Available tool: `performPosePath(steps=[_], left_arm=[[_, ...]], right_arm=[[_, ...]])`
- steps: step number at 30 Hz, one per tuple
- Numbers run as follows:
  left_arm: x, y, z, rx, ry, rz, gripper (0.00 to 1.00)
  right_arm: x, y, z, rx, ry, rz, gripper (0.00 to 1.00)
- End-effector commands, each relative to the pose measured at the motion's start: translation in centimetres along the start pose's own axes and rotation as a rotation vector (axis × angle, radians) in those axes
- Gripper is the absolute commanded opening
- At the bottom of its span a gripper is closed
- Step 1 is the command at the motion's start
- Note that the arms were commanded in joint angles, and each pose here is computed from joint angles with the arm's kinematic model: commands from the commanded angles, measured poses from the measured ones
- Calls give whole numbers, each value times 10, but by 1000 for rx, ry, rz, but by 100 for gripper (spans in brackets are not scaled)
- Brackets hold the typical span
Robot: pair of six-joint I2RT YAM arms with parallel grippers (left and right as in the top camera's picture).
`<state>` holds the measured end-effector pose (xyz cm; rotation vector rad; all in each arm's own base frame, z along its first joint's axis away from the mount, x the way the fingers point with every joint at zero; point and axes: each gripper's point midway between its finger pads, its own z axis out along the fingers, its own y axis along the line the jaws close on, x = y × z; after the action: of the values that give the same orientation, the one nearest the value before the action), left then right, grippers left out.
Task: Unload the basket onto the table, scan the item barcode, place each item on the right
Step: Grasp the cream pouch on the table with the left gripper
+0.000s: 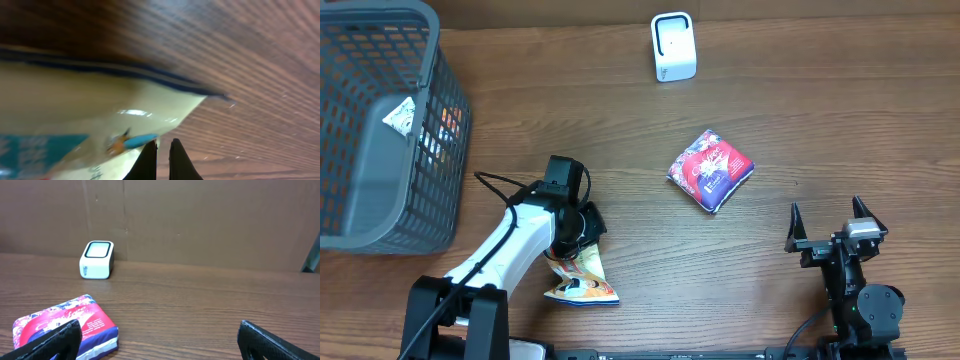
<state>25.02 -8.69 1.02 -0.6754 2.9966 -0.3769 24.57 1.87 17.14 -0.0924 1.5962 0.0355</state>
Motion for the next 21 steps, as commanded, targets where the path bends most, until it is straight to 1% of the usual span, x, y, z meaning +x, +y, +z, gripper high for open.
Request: performPosePath(steps=[1,3,4,5,6,9,11,17,21], left_arm=[[-4,-9,-8,17,1,102,4],[-15,-2,-33,-78,-16,97,4],[-18,-1,-41,-101,-22,94,4],[-29,0,-73,-180,-48,92,4],[-32,1,-90,-214,-60,92,4],[-36,4,-136,-300,-87,73,4],[-33,14,-158,-369,-105,18,4],[-8,50,-192,-510,-133,-123,5],[8,58,-203,-473,-171,-138,4]], right_arm=[[2,-1,0,7,-4,-4,100],[2,-1,0,7,-4,-4,100],[2,-1,0,7,-4,-3,100],[2,-1,0,6,-4,-3,100],[2,-1,0,6,-4,-4,100],[2,-1,0,7,-4,-4,100],[2,-1,0,6,-4,-4,100],[2,-1,0,6,-4,-4,100],[2,-1,0,7,-4,-4,100]])
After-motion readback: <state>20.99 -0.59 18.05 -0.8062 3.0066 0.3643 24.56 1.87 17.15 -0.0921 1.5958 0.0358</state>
